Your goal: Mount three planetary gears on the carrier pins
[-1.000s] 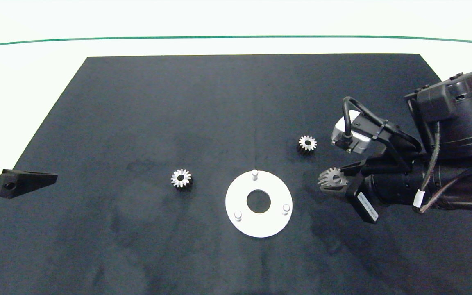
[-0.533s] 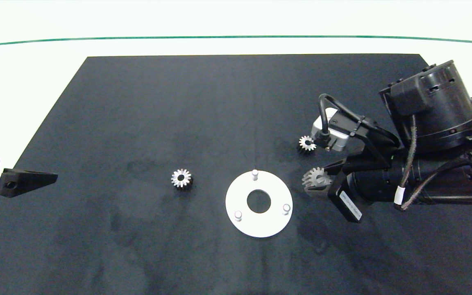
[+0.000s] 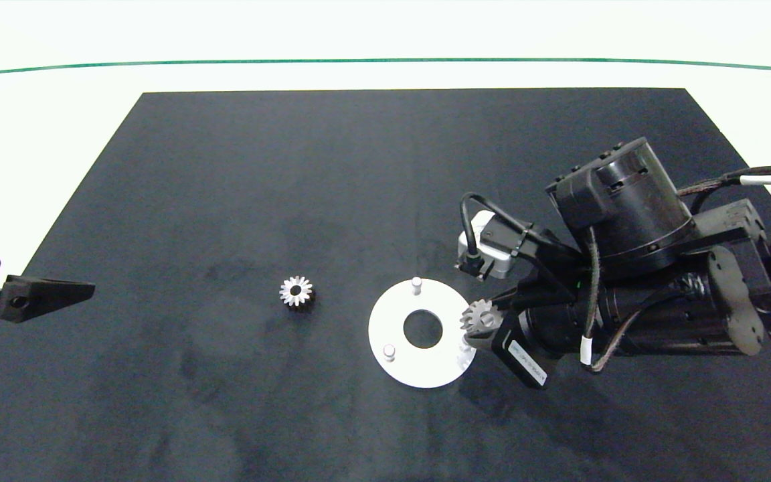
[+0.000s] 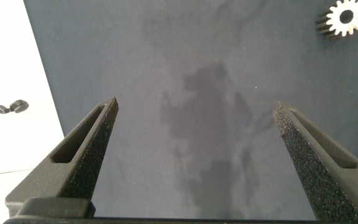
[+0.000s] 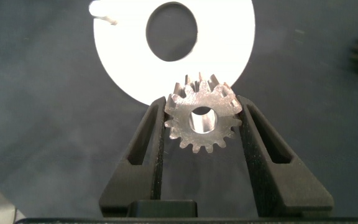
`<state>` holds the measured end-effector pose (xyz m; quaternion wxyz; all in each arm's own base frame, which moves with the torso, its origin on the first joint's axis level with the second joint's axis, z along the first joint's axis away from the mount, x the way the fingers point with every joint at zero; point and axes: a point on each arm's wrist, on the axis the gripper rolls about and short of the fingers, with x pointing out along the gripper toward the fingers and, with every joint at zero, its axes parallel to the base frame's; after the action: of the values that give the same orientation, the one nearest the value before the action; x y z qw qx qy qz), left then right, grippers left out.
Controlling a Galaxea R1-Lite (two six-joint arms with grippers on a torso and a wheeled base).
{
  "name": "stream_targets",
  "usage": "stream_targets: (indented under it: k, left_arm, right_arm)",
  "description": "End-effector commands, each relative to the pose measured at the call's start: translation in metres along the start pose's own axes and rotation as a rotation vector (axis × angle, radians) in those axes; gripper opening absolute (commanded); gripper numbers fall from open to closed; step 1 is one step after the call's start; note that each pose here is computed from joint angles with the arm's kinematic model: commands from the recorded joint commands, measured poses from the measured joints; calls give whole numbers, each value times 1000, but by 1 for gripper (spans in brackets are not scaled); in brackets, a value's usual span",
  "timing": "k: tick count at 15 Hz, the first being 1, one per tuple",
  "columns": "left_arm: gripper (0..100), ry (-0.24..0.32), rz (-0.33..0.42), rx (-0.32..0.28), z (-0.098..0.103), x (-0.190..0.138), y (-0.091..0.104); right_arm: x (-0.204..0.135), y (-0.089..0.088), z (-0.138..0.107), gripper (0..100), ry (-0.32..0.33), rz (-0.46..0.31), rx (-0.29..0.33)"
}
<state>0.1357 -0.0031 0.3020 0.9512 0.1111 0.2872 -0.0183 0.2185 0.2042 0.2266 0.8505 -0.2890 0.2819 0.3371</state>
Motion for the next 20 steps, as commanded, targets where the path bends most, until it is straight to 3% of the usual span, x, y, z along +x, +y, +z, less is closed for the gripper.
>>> stream_targets:
  k: [1,20]
  left_arm:
    - [100,5,0,1,0,0,0]
    - [100,-2,3,0,-1,-2,0]
  right_arm:
    - [14,6,-1,0,36,19,-7]
    - [34,5,-5,0,83,16,3]
